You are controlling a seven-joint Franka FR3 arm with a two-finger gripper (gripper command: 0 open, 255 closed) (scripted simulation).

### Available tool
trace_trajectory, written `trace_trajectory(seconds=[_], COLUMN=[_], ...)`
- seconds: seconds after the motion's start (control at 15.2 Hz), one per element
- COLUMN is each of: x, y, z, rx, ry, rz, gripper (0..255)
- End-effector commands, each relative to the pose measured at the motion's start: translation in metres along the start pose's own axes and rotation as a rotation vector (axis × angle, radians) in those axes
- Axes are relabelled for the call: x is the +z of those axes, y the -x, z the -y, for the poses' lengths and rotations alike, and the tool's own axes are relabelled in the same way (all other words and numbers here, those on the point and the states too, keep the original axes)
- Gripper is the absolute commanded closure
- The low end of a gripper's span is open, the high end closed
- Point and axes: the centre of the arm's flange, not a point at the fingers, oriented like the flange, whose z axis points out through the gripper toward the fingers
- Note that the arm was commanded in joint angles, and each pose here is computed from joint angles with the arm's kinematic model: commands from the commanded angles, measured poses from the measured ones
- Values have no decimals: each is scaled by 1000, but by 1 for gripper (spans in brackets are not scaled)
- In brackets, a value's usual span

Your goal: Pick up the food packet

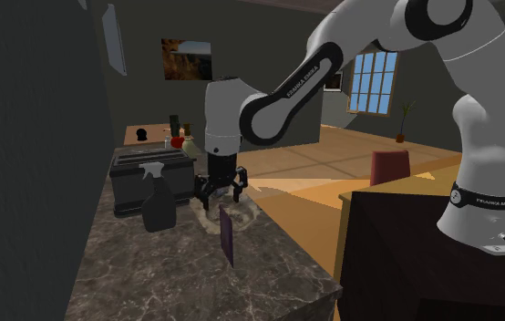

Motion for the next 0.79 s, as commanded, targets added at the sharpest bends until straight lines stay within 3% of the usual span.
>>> trace_trajectory(seconds=[0.0,0.4,0.46,0.73], x=[10,34,34,34], y=[-1,1,0,1], z=[1,1,1,1], rx=[4,4,4,4], ry=[-1,-1,-1,-1], rz=[-1,-1,-1,-1], gripper=[0,0,255,255])
